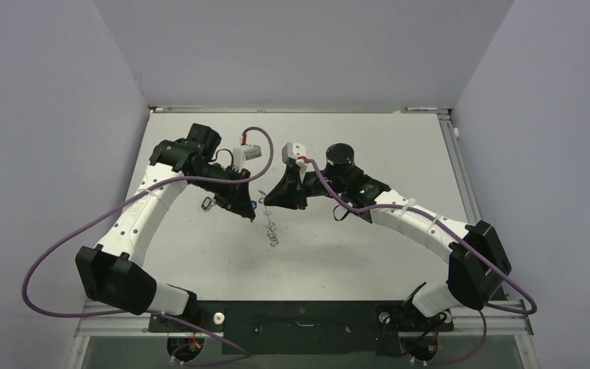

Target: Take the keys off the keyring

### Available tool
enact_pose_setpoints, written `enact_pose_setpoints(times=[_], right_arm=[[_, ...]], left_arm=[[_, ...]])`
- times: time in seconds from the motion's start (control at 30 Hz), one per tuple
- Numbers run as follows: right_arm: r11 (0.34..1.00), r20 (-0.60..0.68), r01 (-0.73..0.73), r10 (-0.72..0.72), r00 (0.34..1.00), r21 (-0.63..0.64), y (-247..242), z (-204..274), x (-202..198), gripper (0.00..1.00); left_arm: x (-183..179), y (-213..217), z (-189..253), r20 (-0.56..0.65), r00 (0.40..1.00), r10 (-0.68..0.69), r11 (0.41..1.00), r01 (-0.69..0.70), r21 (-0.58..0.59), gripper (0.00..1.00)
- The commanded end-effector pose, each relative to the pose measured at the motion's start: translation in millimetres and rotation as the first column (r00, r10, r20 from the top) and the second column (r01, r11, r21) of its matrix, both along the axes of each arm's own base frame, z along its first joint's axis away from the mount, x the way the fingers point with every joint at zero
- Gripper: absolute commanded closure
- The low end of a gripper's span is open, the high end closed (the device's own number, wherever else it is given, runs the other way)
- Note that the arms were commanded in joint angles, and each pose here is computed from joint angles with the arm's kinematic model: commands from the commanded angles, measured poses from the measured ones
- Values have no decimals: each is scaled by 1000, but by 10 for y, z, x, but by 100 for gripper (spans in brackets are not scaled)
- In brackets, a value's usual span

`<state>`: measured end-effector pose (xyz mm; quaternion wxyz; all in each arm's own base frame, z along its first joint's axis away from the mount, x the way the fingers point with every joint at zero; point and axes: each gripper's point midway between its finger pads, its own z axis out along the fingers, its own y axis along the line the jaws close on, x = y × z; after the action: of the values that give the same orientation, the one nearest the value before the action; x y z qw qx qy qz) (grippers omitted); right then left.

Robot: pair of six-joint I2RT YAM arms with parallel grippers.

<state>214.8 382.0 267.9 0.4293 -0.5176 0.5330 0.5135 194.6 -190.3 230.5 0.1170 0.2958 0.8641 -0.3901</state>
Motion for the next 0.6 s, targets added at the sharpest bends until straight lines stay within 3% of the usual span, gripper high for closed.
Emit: enact_pose_setpoints(times=[0.0,0.37,0.57], right_arm=[[997,106,-48,41,994,63,21,194,-103,95],[999,130,-33,32,991,4,-10,-166,-72,94],[999,143,-29,30,989,-14,-10,-218,-59,76]], left_arm=[[24,-14,196,62,998,11,999,-9,-37,100],[39,-27,264,79,997,10,999,-6,-47,100],[35,-30,258,78,997,6,999,-3,-44,100]])
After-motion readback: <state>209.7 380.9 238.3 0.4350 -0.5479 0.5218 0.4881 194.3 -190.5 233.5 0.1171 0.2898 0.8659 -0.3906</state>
